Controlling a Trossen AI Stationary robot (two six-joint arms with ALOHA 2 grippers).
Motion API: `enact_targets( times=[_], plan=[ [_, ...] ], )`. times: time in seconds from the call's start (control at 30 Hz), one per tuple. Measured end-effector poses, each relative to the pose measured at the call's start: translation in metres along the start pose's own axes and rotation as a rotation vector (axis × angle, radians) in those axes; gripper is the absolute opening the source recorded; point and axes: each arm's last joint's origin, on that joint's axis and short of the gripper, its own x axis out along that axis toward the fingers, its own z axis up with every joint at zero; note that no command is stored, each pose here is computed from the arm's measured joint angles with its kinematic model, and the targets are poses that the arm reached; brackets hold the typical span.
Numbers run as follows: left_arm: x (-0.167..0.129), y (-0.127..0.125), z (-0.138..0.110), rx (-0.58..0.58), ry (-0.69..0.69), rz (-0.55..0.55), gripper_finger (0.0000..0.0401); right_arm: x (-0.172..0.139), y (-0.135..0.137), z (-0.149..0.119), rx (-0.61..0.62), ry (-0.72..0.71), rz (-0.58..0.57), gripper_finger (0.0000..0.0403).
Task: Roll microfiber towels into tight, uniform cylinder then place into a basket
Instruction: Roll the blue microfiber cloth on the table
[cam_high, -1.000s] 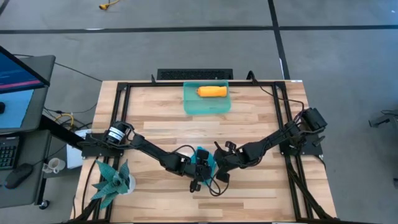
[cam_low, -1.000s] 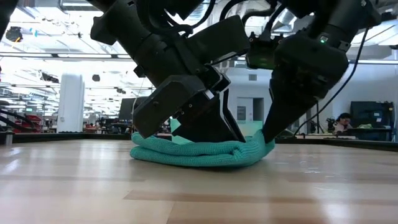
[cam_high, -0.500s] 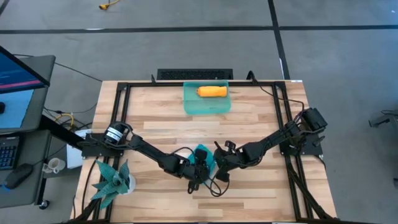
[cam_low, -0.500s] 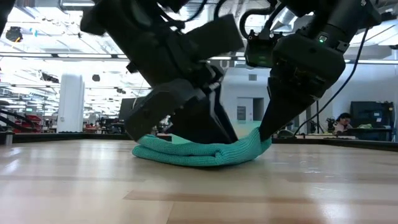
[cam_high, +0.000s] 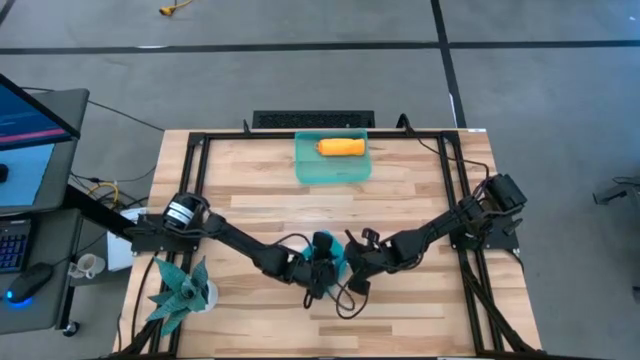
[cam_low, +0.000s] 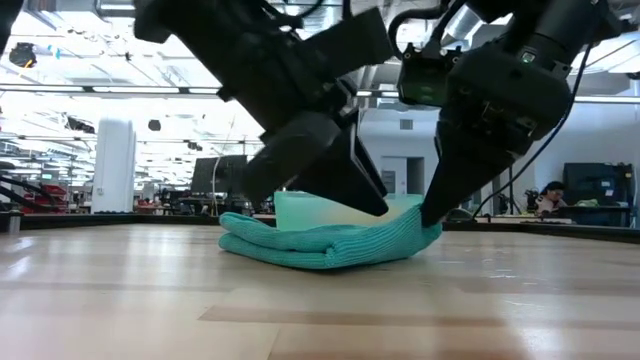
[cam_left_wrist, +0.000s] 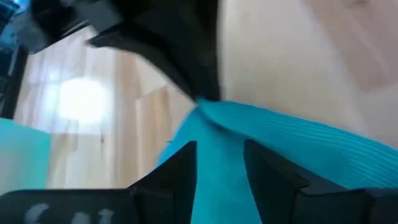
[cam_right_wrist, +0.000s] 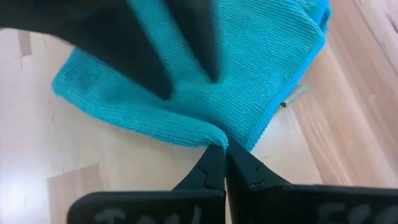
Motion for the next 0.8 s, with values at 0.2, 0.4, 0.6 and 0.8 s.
enact_targets(
  times=[0.2,0.4,0.6,0.8],
  plan=[
    [0.009,0.012,-0.001,-0.034,-0.014,-0.077,0.0125,-0.001,0.003,-0.002,-0.002,0.001,0.007,0.0011],
    [0.014,0.02,-0.004,-0.052,-0.012,-0.135,0.0125,-0.002,0.005,-0.003,0.008,0.0,0.009,0.0011],
    [0.014,0.019,-0.005,-0.084,-0.005,-0.154,0.0125,-0.001,0.004,-0.002,0.01,-0.003,0.005,0.0011],
    [0.022,0.015,-0.012,-0.088,0.03,-0.145,0.0125,-0.001,0.004,-0.002,0.005,-0.003,0.005,0.0011]
  ],
)
